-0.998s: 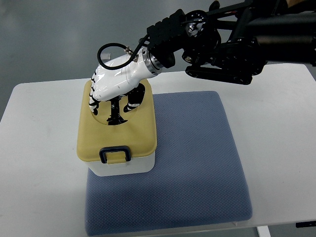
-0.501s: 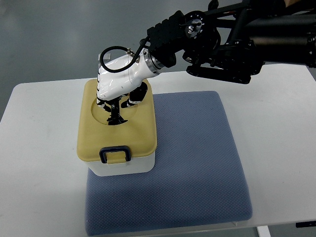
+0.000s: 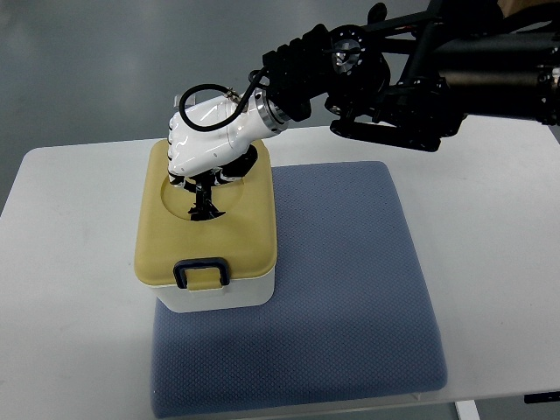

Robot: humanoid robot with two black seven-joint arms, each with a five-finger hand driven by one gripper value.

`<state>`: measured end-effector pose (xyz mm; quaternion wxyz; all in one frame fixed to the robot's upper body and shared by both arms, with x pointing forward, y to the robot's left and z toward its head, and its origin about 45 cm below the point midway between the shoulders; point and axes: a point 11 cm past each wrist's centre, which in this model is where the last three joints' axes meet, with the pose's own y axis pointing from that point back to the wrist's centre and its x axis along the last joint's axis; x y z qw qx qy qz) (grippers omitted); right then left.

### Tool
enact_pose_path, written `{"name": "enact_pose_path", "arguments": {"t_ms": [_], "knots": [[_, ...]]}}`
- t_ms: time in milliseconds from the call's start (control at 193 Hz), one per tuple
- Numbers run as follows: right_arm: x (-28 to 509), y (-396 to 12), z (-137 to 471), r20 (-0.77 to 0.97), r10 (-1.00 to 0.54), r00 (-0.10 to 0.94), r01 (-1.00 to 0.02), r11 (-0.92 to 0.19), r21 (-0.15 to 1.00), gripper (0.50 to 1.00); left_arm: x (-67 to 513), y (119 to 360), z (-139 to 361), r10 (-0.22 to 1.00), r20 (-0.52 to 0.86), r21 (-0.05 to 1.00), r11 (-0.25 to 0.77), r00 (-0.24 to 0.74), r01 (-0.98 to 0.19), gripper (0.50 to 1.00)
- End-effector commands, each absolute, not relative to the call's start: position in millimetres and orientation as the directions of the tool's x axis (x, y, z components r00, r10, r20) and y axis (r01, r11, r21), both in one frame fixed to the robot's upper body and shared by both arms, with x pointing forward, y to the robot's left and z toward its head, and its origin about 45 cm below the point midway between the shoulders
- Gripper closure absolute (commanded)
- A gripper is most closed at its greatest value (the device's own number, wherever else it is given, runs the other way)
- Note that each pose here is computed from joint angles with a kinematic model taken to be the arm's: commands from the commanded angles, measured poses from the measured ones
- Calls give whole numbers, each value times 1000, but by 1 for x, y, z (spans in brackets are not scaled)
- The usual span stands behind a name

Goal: Open white storage box with right hand
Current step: 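Close the right hand fingers around the black handle on the yellow lid, then lift the yellow lid off the box with the right hand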

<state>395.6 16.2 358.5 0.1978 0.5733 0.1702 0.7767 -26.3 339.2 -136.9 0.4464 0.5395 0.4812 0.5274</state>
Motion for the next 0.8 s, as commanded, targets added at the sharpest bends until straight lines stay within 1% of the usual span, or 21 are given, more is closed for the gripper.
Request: {"name": "enact_pose_path", "arguments": {"t_ms": [0,186,352,501,626,796], "knots": [[395,19,365,838,461,-291,-104,-886,451,1000,-26,339,-137,990,139,989,-138,-19,47,500],[399,16,382,854,419,-309,-117,-908,403,1000,-26,339,-137,990,139,989,-138,-19,47,500],[413,-3,407,880,367,-302,-175,-929,327,1000,-26,339,-137,990,139,989,-138,-19,49,500],[429,-33,428,893,340,-295,-245,-930,273,1000,-26,339,-137,990,139,989,-138,-19,47,500],[442,-66,437,909,309,-279,-309,-925,220,1000,-26,339,-137,990,139,989,-138,-19,49,500],[455,-113,437,917,289,-275,-390,-906,168,1000,-26,339,-137,990,139,989,-138,-19,49,500]]}}
